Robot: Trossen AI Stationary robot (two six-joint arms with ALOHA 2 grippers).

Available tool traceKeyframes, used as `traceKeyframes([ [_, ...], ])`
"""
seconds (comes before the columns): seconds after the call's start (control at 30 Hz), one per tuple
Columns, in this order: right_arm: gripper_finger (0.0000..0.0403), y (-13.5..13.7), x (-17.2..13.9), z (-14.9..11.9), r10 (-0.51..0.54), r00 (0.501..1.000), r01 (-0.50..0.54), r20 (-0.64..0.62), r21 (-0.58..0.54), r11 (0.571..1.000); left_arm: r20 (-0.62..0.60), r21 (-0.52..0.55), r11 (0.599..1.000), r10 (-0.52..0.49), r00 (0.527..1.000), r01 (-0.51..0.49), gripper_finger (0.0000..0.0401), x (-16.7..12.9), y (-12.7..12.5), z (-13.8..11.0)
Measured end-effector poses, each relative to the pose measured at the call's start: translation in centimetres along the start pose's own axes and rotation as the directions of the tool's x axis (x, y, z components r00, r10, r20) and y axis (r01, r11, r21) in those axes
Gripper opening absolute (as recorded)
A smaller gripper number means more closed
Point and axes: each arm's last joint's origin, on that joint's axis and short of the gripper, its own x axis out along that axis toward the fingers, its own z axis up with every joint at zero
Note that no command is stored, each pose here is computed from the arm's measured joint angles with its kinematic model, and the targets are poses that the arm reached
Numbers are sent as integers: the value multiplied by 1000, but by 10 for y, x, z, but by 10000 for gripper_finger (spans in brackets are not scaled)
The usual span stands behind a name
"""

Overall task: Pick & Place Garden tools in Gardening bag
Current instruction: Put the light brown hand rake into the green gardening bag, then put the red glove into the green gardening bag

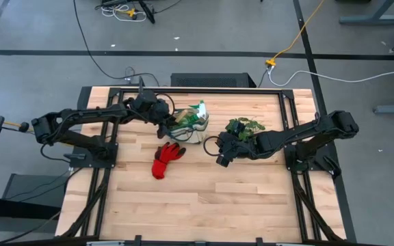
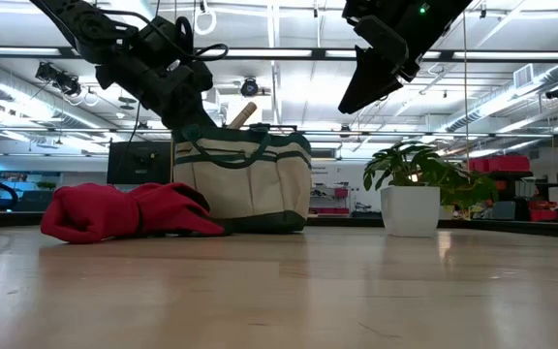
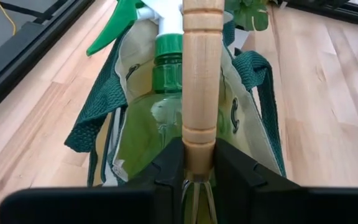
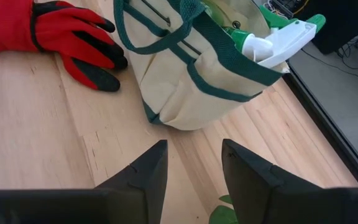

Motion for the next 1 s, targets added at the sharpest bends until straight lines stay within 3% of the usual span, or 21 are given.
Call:
traceKeyframes([
  [0.17,155,0,0,0,0,1000,0,0,0,1000,2,-6,1000,-30,1000,30,101,0,-1,0],
  [0.6,155,0,0,0,0,1000,0,0,0,1000,47,-42,997,-55,997,57,95,0,-2,5],
  [0.87,155,0,0,0,0,1000,0,0,0,1000,141,-99,989,-93,986,107,96,-1,-3,14],
  [1.0,155,0,0,0,0,1000,0,0,0,1000,84,-137,986,-83,993,94,96,0,-4,8],
])
